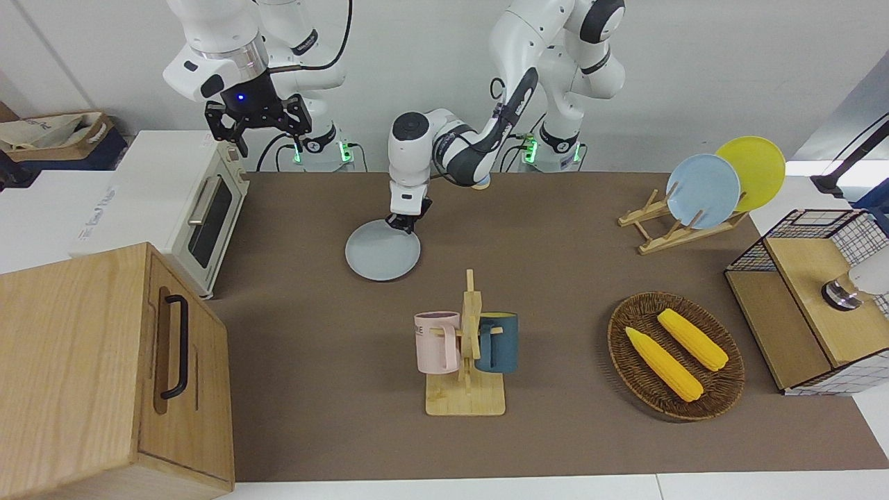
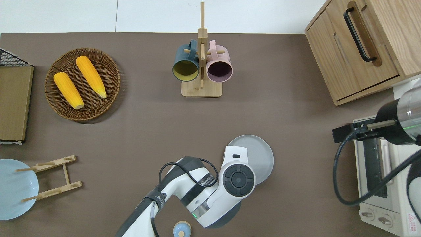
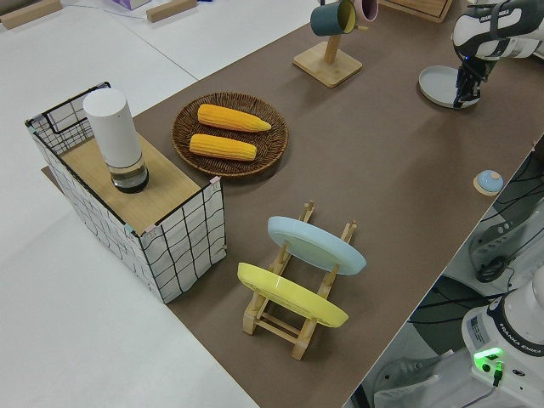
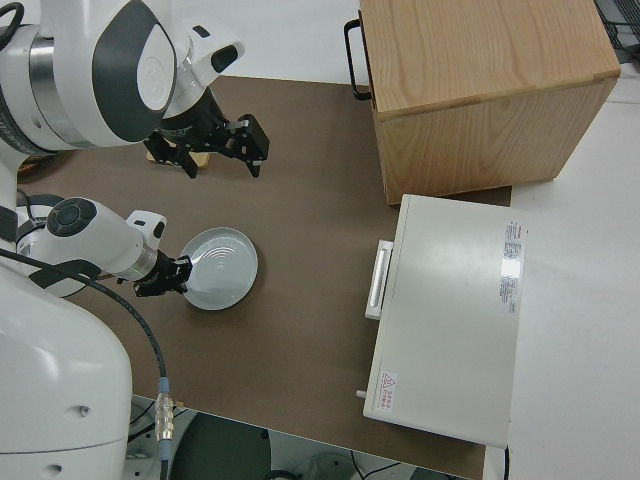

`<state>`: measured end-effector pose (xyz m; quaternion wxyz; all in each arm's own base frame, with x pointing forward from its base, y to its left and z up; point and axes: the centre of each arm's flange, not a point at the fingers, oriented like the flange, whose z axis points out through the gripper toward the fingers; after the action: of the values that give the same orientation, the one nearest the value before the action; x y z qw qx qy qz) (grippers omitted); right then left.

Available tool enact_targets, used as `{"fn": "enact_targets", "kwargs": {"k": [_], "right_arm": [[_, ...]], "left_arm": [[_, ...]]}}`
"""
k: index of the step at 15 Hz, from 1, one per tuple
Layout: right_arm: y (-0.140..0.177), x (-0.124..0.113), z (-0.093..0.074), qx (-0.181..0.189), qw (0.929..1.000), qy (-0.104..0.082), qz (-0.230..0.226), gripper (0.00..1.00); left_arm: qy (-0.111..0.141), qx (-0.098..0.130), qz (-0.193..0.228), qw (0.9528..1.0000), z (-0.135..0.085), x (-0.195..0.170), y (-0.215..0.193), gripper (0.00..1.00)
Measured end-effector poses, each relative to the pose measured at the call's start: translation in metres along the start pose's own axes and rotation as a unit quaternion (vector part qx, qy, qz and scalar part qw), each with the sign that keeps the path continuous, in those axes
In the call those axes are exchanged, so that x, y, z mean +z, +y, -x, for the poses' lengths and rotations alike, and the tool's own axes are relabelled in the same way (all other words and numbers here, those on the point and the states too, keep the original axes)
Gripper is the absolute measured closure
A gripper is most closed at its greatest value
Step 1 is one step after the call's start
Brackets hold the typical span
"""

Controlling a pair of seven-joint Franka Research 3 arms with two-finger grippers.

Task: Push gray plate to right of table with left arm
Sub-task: 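Continue pushing the gray plate with the left gripper toward the toaster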

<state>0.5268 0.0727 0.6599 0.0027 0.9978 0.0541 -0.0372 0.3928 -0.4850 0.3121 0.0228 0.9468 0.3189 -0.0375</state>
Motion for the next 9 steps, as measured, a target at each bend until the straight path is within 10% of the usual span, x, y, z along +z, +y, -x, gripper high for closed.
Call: {"fn": "enact_targets", "kwargs": {"k": [4, 9], "right_arm": [[0.0, 0.0, 0.0, 0.0, 1.0, 0.0, 0.0, 0.01], [0.0, 0.0, 0.0, 0.0, 1.0, 0.0, 0.0, 0.01]], "left_arm": [[-0.001, 0.0, 0.003, 1.0, 0.0007, -0.0006, 0.0041, 0.96], [-0.001, 0.016, -0.019, 0.9997, -0.0027, 0.0053, 0.0042, 0.39]]}}
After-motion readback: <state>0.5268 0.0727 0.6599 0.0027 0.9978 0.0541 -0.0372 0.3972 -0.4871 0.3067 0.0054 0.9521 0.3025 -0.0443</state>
